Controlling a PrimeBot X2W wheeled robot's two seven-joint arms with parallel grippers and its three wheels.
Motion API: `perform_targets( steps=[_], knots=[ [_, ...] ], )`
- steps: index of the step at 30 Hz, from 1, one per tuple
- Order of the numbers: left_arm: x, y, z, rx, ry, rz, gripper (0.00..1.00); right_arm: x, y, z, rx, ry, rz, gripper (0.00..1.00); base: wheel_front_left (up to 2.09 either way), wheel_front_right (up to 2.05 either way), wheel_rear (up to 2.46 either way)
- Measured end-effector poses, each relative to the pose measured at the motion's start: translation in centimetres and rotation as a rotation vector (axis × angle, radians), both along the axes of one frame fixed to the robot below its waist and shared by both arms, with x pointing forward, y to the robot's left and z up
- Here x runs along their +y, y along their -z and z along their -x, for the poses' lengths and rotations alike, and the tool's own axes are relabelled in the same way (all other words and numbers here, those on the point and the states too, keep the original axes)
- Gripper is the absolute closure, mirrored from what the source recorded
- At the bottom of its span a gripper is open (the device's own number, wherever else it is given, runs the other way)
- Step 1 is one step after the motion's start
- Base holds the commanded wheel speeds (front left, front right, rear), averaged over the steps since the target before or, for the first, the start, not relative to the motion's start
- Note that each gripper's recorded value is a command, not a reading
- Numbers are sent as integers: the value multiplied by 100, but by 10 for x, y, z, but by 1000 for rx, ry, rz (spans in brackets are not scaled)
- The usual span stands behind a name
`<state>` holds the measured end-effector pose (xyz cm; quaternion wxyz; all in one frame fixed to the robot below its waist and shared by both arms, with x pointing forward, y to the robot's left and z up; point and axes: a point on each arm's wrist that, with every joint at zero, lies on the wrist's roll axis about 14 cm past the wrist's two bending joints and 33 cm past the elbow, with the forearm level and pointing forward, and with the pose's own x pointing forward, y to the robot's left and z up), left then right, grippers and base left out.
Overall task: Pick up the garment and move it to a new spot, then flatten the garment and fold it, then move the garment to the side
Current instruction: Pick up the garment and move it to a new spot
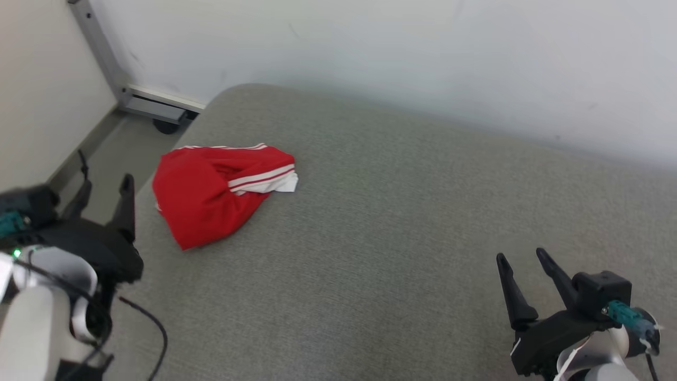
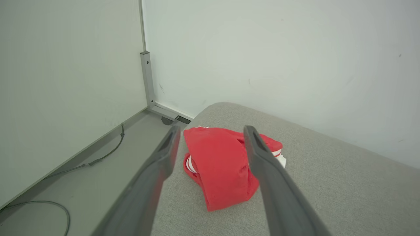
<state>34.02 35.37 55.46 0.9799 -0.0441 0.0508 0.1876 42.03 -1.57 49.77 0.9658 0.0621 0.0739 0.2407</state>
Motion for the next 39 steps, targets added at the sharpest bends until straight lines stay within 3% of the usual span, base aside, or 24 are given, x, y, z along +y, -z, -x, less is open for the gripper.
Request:
perform_targets(
  steps=[12,23,31,39],
  knots=[
    [13,-3,-78,91,53,68,0,-39,2,-21,-3,97,18,0,0,0,0],
    [4,48,-130,287,94,175,0,-72,21,-40,31,170,51,0,0,0,0],
    [-8,101,-133,497,114,226,0,-84,36,-51,63,202,71,0,0,0,0],
    [-16,157,-99,782,105,308,0,-84,47,-55,87,197,86,0,0,0,0]
  ],
)
